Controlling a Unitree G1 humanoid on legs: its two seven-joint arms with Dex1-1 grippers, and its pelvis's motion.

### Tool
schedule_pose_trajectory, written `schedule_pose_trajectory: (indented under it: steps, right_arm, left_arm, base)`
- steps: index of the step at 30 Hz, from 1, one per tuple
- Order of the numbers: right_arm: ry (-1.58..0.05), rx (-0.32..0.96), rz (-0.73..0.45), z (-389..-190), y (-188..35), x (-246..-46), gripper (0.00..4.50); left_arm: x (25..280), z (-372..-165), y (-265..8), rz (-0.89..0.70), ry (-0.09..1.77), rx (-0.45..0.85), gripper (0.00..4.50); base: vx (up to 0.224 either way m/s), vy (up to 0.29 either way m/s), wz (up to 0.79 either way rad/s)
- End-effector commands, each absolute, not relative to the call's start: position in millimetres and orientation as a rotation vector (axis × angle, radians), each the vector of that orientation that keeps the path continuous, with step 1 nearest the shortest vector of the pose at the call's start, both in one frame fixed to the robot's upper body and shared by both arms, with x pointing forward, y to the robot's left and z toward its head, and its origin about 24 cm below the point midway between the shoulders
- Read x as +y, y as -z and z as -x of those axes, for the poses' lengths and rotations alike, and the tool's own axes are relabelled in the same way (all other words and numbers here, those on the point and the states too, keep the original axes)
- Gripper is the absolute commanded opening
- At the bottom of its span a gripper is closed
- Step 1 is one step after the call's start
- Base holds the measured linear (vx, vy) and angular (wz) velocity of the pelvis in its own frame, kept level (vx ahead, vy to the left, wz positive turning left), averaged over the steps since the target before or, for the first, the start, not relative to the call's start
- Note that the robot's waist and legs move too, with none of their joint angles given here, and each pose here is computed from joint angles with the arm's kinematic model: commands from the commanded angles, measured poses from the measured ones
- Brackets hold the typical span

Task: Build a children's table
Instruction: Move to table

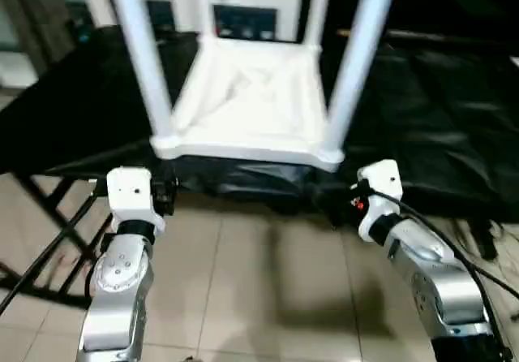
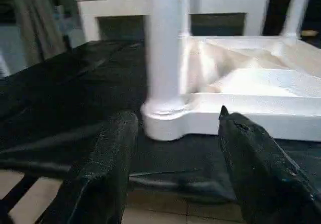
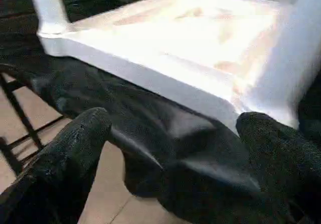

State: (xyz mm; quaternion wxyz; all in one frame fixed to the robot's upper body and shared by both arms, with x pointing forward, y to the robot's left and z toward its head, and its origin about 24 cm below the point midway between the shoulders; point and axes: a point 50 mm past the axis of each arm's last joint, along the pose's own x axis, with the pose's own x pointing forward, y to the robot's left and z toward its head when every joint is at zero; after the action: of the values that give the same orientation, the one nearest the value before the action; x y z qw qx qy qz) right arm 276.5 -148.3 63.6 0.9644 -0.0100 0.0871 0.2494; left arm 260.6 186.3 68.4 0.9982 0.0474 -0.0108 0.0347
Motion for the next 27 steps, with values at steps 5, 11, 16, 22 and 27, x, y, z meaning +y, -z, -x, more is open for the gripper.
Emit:
schedule_pose_trajectory:
  steps: [5,11,16,22,27]
  right_arm:
    - [-0.513,0.165,0.003,-276.4,-65.3,-148.5,4.50]
    - [-0.561,0.162,0.014,-272.1,-65.9,-146.5,4.50]
    - [-0.636,0.176,0.042,-267.5,-63.8,-144.1,4.50]
    - [-0.641,0.172,0.048,-269.6,-64.8,-144.5,4.50]
    - [-0.656,0.170,0.057,-270.9,-64.8,-141.7,4.50]
  left_arm:
    - [187.0,-259.5,-69.0,-0.087,-0.071,-0.023,2.90]
    - [189.9,-256.4,-65.8,-0.066,-0.085,-0.005,2.90]
    - [193.9,-245.2,-60.0,-0.045,-0.118,0.014,2.90]
    - [196.1,-242.3,-57.4,-0.031,-0.139,0.038,2.90]
    - [200.2,-247.0,-58.3,-0.040,-0.134,0.044,3.10]
  base:
    - [0.120,0.027,0.12]
    - [0.174,0.028,0.05]
    - [0.171,-0.077,-0.12]
    - [0.001,0.006,0.13]
    - [-0.035,-0.002,-0.06]
